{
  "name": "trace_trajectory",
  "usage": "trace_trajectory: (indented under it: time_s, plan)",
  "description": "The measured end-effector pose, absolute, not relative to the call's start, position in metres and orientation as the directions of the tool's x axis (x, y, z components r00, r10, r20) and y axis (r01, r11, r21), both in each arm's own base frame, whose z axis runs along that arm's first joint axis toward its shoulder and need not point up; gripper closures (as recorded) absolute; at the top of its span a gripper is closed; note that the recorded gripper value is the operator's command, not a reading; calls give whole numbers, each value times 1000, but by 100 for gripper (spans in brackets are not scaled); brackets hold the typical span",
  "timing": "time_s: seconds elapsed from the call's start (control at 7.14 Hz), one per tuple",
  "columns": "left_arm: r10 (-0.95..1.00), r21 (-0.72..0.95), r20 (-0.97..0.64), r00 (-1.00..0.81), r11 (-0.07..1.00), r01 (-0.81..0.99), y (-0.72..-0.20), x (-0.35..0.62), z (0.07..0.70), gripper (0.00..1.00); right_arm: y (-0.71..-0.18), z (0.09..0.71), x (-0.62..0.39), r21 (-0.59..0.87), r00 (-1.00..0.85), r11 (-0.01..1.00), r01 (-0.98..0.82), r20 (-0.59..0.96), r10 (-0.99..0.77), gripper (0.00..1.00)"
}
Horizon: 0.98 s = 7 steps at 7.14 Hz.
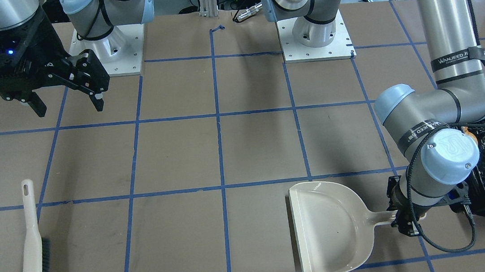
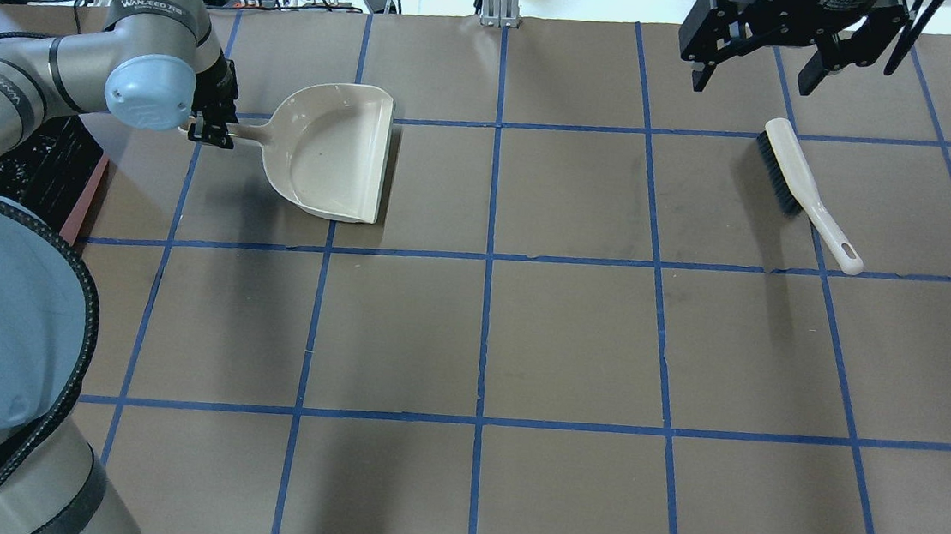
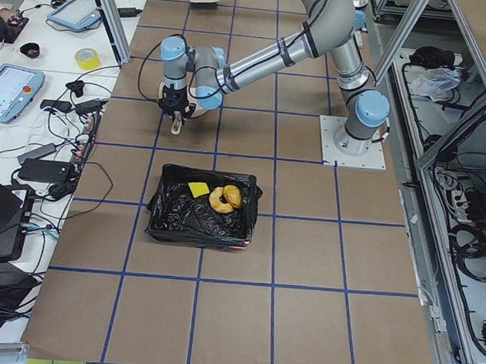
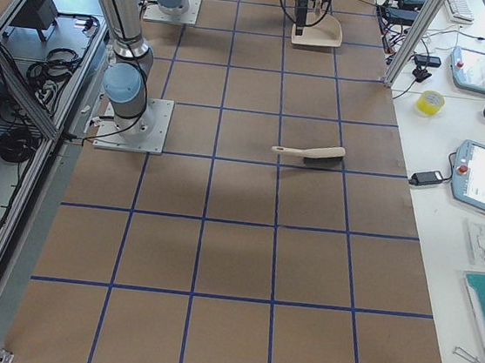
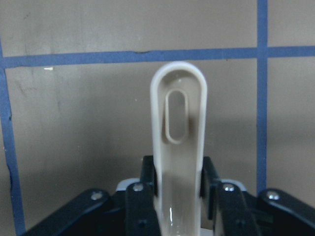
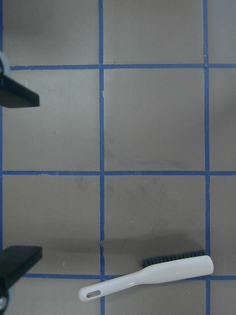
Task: Sweep and dump trash into bin
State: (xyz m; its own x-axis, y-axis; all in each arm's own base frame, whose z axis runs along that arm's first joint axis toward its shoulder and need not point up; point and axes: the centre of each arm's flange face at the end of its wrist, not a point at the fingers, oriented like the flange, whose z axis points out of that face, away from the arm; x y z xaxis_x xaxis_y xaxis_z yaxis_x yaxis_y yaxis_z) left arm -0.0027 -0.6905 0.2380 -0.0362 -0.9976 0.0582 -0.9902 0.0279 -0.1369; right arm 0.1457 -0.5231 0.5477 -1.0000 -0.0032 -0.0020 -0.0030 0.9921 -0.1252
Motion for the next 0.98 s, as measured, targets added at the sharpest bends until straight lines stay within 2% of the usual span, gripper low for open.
trace_trajectory:
  time_s: [0.14, 0.28, 0.56, 0.84, 0.98]
  plan:
    - [-998, -136, 57, -30, 22, -990, -689, -3, 238, 39, -523, 548, 146, -126, -1000, 992, -3, -2, -3, 0]
    - [-998, -135, 52, -27, 20, -991, -686, -3, 238, 34, -524, 547, 146, -126, -1000, 992, -3, -3, -4, 0]
    - [-999, -132, 43, -28, 23, -991, -682, -7, 234, 34, -524, 547, 146, -125, -1000, 992, -3, -3, -4, 0]
    - [-993, -140, 75, -87, 76, -987, -678, -34, 258, 34, -524, 548, 145, -127, -1000, 992, -2, -3, -2, 0]
    - [-978, -158, 97, -184, 168, -973, -674, -58, 283, 22, -523, 548, 145, -127, -1000, 992, -4, -3, -5, 0]
